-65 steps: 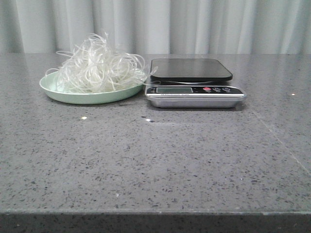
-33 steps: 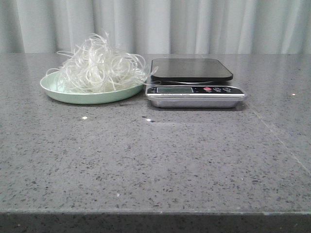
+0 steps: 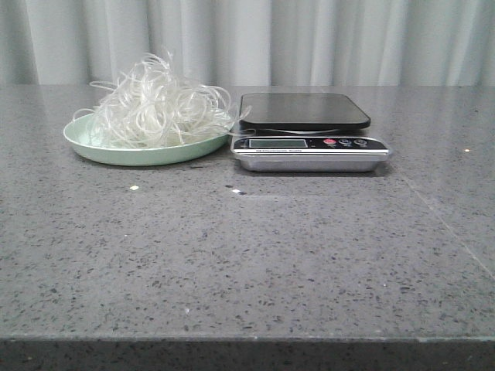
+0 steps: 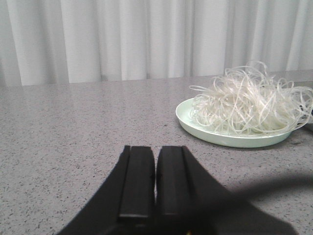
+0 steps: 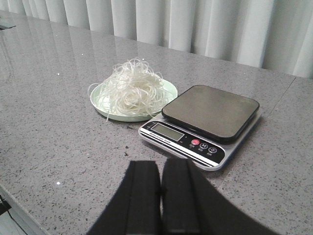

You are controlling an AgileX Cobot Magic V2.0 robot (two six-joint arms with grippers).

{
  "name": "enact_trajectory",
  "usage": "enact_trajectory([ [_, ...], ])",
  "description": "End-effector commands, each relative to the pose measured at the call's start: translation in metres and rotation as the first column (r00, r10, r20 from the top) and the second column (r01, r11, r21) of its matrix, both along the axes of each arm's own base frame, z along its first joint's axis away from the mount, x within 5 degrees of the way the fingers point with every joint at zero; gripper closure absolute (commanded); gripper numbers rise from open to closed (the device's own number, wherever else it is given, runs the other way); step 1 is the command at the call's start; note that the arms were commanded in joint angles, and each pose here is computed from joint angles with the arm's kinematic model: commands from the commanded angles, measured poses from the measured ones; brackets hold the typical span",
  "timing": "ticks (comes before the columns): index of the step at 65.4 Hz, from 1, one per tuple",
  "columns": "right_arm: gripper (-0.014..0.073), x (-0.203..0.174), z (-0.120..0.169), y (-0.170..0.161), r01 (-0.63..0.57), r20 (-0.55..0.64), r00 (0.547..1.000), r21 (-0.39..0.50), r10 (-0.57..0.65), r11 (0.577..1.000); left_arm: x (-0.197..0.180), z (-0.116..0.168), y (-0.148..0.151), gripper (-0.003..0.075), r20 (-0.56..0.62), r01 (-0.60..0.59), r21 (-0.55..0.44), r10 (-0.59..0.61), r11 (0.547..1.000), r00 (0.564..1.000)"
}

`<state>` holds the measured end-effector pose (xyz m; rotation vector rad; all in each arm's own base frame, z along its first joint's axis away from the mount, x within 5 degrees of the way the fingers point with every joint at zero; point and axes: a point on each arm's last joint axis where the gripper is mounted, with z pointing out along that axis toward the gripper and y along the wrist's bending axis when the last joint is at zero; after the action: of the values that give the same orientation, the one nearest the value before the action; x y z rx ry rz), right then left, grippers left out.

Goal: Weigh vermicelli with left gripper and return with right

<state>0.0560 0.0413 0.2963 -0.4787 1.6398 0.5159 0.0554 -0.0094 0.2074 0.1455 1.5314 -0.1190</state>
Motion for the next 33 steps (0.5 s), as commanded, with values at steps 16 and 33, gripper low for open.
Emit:
enact_trajectory([
  [16, 0.0414, 0.014, 0.009, -0.025, 0.394, 0.085, 0.915, 0.031, -0.395, 0.919, -0.002, 0.006, 0.000, 0.0588, 0.095, 0.013, -0.018, -0.011, 1.000, 0.995],
  [33, 0.0414, 0.011, -0.036, -0.039, 0.548, 0.159, 0.817, 0.085, -0.554, 0.832, -0.002, 0.006, 0.000, 0.0588, 0.095, 0.013, -0.018, -0.011, 1.000, 0.995],
])
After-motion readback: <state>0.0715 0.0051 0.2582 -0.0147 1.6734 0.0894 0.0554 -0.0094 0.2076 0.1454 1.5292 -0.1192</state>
